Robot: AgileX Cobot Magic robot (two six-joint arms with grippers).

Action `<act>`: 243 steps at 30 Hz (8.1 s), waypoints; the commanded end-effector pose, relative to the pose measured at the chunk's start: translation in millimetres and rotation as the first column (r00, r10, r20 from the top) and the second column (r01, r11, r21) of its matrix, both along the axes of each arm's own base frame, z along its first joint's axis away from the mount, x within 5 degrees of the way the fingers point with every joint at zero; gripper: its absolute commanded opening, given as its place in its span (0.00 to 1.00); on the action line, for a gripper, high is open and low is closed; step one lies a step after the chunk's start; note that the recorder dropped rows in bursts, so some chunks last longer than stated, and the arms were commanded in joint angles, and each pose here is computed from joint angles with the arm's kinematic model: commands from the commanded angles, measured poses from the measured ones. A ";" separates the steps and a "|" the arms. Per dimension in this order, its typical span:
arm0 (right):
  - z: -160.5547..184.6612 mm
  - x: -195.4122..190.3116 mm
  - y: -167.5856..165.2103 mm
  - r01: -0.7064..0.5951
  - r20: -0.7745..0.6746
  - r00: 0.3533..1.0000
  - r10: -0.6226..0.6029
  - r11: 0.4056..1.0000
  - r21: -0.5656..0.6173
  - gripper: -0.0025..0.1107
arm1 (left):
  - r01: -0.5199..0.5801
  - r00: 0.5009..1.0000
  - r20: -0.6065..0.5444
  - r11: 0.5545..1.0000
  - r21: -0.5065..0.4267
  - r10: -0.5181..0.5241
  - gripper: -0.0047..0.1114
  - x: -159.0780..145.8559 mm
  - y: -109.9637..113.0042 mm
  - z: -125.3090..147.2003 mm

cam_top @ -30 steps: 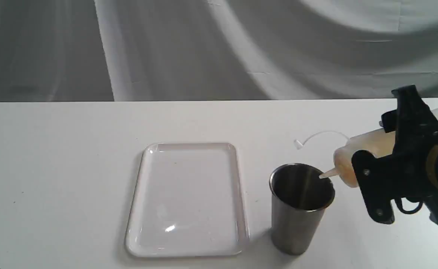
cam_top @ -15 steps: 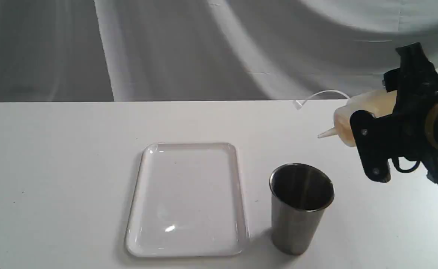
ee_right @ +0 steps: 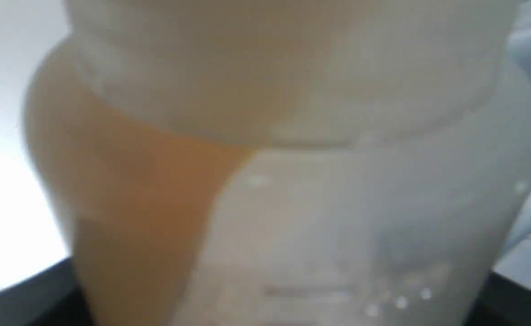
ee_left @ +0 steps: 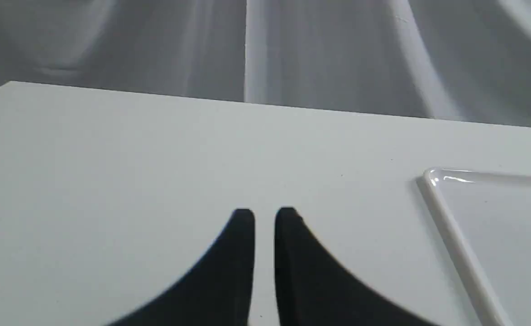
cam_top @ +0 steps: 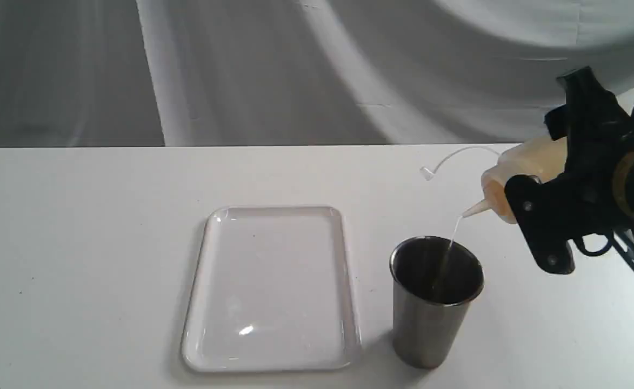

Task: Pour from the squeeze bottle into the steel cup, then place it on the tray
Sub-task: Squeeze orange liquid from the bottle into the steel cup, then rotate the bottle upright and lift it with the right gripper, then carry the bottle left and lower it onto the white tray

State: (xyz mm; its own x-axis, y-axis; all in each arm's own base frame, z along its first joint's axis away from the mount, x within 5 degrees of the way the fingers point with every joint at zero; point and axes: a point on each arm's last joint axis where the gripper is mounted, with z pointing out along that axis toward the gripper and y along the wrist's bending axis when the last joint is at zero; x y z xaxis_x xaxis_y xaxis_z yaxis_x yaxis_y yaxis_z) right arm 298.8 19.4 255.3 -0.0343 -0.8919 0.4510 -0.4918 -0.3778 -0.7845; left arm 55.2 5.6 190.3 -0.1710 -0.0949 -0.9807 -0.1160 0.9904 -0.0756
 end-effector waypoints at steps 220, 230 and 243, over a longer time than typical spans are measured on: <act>-130.1 122.2 205.4 0.308 -0.263 0.939 0.220 -0.207 0.929 0.02 | 0.004 1.000 -0.006 1.000 -0.007 -0.005 0.11 0.2 -0.3 -1.7; -133.6 122.1 204.1 0.311 -0.273 0.939 0.209 -0.178 0.934 0.02 | 0.004 1.000 -0.006 1.000 -0.007 -0.005 0.11 0.2 -0.3 -1.7; -141.4 122.4 198.4 0.357 -0.340 0.929 0.145 -0.120 0.926 0.02 | 0.004 1.000 -0.006 1.000 -0.007 -0.005 0.11 0.2 -0.3 -1.7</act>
